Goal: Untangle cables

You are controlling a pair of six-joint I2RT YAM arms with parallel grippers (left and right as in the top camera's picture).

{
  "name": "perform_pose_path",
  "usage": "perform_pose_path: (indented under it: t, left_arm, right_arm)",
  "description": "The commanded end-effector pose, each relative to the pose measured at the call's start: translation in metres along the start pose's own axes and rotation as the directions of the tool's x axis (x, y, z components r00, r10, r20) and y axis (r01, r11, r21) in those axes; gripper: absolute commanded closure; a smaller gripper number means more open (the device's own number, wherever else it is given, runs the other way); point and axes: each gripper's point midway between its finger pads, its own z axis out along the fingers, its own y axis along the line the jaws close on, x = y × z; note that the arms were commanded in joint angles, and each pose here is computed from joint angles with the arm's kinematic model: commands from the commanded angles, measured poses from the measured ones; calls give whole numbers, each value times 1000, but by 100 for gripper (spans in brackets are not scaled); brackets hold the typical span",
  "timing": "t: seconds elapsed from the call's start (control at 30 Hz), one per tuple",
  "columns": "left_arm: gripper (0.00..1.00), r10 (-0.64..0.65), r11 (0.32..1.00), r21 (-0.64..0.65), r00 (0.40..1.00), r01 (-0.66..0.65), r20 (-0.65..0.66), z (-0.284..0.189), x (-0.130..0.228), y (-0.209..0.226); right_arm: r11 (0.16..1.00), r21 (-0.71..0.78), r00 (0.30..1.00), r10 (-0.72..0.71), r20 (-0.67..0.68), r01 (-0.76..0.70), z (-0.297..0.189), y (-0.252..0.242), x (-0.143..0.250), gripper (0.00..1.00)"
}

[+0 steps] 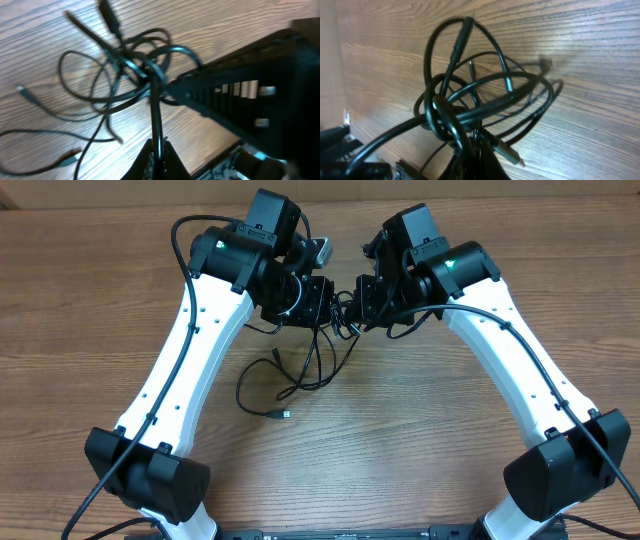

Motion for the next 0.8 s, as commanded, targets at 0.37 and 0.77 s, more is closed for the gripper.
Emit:
perform_pose_path:
  t: [0.37, 0.77]
  left_arm:
    - [96, -247, 786, -557, 962, 270, 118, -36, 18, 107]
    - [96, -271, 778, -549, 952, 304, 144, -36, 15, 107]
  right_arm:
    - [930, 180, 939, 288, 185, -321, -29, -79, -35, 96]
    - [888, 235, 911, 346, 224, -395, -37, -100, -34, 90]
